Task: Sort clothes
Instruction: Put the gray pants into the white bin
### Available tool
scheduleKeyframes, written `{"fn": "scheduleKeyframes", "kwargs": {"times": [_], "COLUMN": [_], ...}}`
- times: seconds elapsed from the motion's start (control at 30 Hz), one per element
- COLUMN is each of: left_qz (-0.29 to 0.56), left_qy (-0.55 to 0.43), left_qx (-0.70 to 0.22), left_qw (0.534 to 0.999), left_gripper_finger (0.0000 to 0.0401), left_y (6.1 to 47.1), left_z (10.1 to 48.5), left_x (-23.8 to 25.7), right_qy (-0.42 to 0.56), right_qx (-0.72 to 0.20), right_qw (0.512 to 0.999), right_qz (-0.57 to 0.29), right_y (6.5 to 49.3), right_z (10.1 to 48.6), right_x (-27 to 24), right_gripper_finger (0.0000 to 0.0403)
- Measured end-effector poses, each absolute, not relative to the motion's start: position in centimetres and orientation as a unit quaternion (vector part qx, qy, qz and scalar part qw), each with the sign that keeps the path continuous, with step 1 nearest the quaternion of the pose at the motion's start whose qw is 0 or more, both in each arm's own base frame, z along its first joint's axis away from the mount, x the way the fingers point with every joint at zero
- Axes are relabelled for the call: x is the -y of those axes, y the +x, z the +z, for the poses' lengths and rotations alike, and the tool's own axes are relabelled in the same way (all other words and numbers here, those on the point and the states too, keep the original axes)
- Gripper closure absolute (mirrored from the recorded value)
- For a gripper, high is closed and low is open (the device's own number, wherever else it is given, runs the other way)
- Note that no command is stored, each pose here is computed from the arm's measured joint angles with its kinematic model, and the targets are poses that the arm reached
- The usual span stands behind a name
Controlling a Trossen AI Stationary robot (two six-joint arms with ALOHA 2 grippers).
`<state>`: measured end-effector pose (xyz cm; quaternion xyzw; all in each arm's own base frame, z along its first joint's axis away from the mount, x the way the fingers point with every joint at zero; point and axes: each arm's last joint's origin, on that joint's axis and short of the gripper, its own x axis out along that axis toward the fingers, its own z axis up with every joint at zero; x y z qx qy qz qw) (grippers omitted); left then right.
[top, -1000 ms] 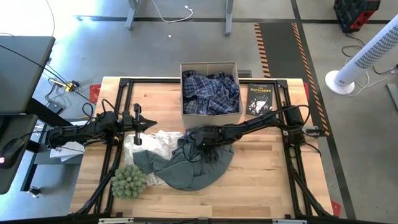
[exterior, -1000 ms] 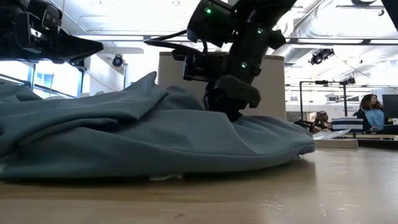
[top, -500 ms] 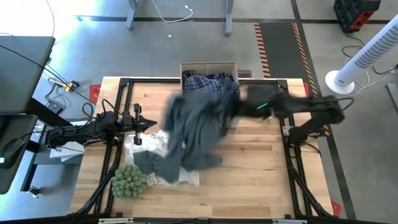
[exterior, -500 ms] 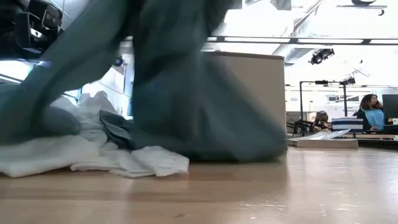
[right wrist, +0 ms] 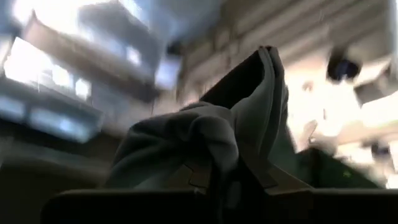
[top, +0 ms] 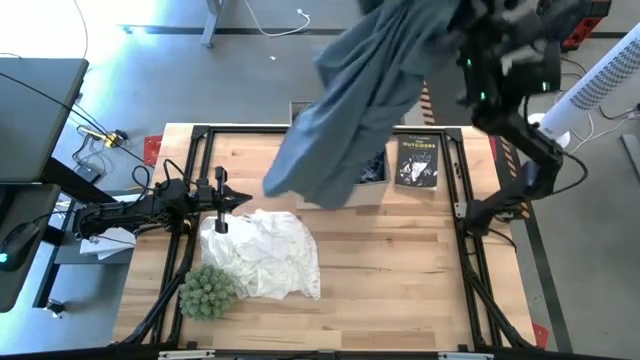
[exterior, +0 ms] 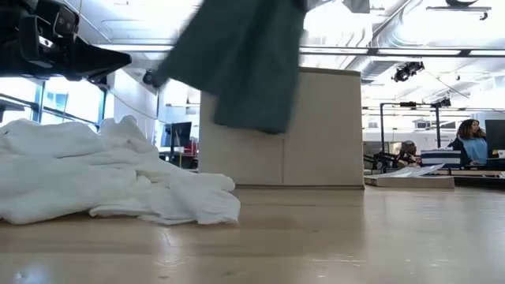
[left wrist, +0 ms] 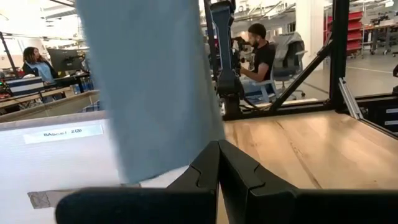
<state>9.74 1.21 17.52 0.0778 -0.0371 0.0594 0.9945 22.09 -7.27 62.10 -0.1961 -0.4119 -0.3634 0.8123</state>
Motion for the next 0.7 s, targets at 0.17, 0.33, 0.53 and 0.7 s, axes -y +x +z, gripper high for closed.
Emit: {"fn": "scheduleKeyframes", "kwargs": {"times": [0.17,0.33,0.53,0.7], "left_qz": [0.059,0.059,0.059,0.06], "left_qy": [0.078,0.078,0.078,0.078], "left_qx": [0.037,0.037,0.037,0.037], "left_qw": [0.995,0.994,0.995,0.995], "left_gripper_finger": [0.04,0.04,0.04,0.04], "left_y": [9.7,9.7,9.7,9.7], "left_z": [17.5,17.5,17.5,17.5], "left_x": [-1.2,-1.2,-1.2,-1.2], "right_qy": [-0.133,-0.066,0.015,0.054], "right_qx": [0.226,-0.013,-0.256,-0.385], "right_qw": [0.903,0.957,0.954,0.913], "right_qz": [-0.339,-0.282,-0.153,-0.122], "right_y": [24.3,27.5,30.8,32.6], "right_z": [59.3,52.8,43.1,32.7], "right_x": [11.3,13.9,14.2,14.2], "right_gripper_finger": [0.0375,0.0375,0.0375,0.0375]}}
